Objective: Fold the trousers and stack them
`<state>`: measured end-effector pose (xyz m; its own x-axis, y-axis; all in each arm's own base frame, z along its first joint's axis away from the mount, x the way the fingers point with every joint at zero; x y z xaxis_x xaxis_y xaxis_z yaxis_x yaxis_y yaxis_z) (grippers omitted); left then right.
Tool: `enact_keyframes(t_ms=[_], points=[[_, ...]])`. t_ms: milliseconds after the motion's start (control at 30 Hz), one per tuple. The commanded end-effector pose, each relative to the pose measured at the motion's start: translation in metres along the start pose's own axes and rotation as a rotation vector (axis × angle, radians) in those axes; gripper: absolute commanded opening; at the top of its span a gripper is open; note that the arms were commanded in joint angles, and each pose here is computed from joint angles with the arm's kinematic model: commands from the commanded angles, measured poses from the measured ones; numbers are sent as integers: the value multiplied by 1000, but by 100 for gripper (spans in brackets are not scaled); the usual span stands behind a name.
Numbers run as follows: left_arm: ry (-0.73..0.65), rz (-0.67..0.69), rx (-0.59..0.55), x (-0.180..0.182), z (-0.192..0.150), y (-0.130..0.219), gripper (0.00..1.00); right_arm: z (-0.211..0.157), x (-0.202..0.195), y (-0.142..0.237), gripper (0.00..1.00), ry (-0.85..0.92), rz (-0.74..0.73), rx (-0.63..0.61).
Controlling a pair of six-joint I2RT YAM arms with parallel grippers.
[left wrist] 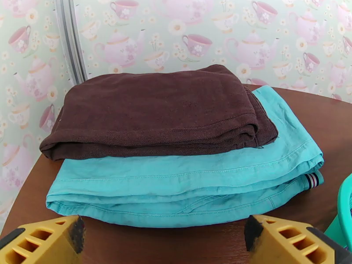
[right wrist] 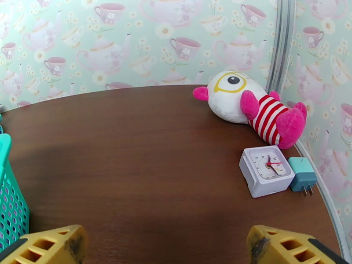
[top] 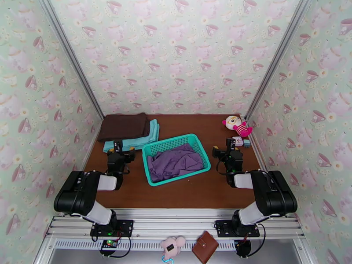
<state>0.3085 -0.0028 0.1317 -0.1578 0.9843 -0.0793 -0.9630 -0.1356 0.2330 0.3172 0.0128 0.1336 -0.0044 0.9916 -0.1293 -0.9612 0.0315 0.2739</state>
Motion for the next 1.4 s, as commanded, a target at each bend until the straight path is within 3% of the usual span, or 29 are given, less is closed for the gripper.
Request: enact_keyframes(t_ms=[0, 933, 1067, 1133, 1233, 1367], points=[[-13, 2, -17, -2, 3, -2, 100, 6, 0, 0, 99, 7, -10, -20], [-8, 20, -16, 0, 5, -2, 100, 8, -4, -1, 99, -13, 5, -23], [-106, 109, -85, -21, 36, 22, 99, 40, -17, 44, 99, -58, -257, -106], [-155, 35, -130, -56, 57, 46, 99, 68, -12, 76, 99, -126, -222, -187], [-143, -122, 63, -106, 74, 67, 100, 108, 0, 103, 100, -209, -58, -112], [-204, -417, 314, -174, 71, 91, 100, 124, 44, 123, 99, -162, 233, 54]])
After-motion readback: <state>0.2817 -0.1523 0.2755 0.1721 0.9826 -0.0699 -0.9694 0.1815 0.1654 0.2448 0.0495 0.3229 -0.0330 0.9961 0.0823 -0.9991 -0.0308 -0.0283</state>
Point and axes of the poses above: each hand's point on the last joint's axis, 136 mm out from that joint toward the fingers, its own y axis back along the fingers, its own x axis along the line the jaws close on, z = x × y, the point moved 9 cm from there along y, back along the fingers, and after that the axes turned 7 degrees about y, right-handed, at the moved point
